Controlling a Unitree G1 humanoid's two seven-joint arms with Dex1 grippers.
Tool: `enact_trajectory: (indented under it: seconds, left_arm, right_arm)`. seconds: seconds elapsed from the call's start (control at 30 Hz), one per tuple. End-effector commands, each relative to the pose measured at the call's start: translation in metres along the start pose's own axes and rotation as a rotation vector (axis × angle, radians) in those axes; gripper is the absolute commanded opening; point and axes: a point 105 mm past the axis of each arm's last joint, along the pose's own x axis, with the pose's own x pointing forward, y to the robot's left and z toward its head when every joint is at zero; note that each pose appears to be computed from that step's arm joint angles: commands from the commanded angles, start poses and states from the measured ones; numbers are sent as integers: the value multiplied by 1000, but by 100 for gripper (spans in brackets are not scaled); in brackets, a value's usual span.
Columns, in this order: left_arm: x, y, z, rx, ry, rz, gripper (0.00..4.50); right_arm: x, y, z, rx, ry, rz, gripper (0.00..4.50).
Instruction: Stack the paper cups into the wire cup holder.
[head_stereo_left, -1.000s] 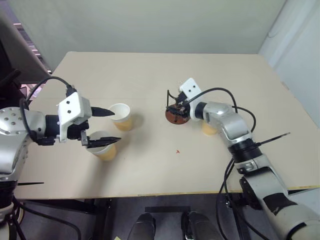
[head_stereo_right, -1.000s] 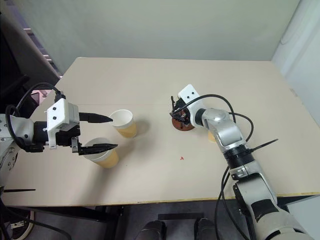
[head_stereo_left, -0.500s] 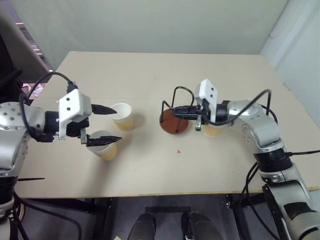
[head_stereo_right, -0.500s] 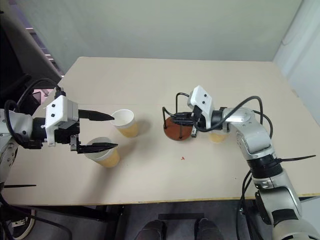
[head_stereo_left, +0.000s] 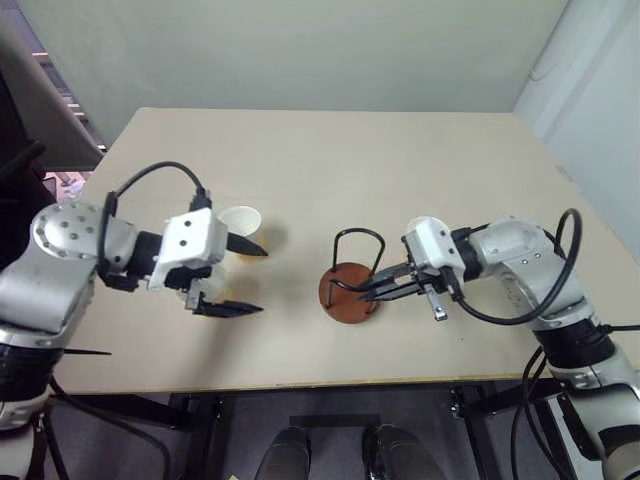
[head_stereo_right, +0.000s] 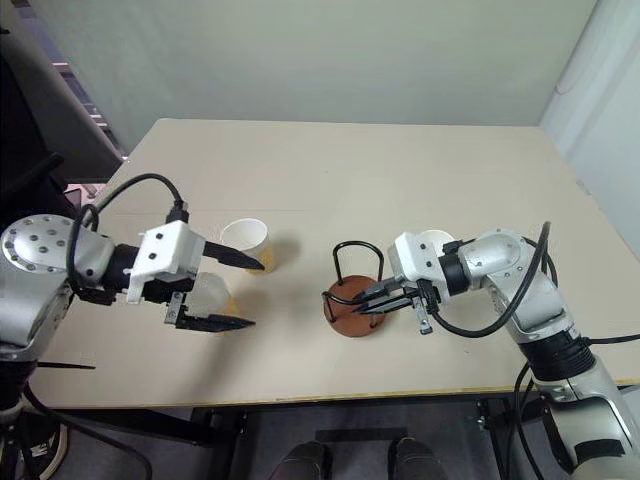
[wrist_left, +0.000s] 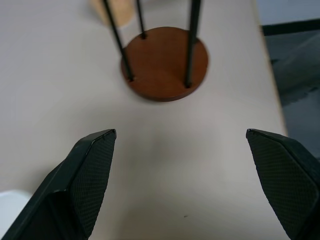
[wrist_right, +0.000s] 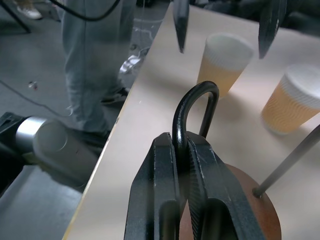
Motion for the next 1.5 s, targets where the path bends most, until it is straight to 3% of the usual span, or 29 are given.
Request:
enact_trajectory:
  seconds: [0.03, 0.07, 0.1, 0.23, 0.43, 0.53, 0.63, 0.8, 1.07, 1.17, 1.37, 1.47, 1.5]
  left_arm:
    - [-1, -1, 8, 23, -17, 11, 450]
    - [0, -1, 8, 22, -20, 9, 450]
    - [1, -1, 9, 21, -22, 8, 450]
    - [2, 0, 10, 22, -27, 7, 450]
    - [-2, 4, 6, 15, -23, 24, 450]
    - [-10, 18, 4, 5, -44, 118, 450]
    - [-10, 34, 7, 1, -84, 203, 450]
    - [6, 27, 8, -29, -121, 181, 450]
    - [5, 16, 7, -55, -113, 195, 450]
    - [6, 11, 10, -64, -121, 192, 450]
    - [8, 8, 9, -76, -120, 192, 450]
    - [7, 10, 10, -68, -116, 195, 450]
    - [6, 12, 9, -66, -113, 198, 450]
  right_arm:
    - [-4, -3, 2, -8, 56, 0, 2]
    - [-4, -3, -1, 10, 70, 3, 2]
    - [-5, -2, -2, 24, 76, 11, 62]
    - [-11, -8, 5, 16, 79, -22, 186]
    - [-60, -14, 30, -23, 108, -166, 399]
    - [-105, -27, 35, -38, 194, -359, 399]
    - [-124, -44, 9, -25, 326, -486, 399]
    - [-123, -48, -32, 6, 429, -470, 399]
    - [-115, -56, -52, 32, 439, -461, 399]
    - [-111, -55, -60, 39, 448, -446, 338]
    - [-104, -54, -77, 42, 487, -443, 129]
    - [-110, -58, -68, 25, 468, -466, 17]
    - [-113, -60, -62, 14, 463, -475, 3]
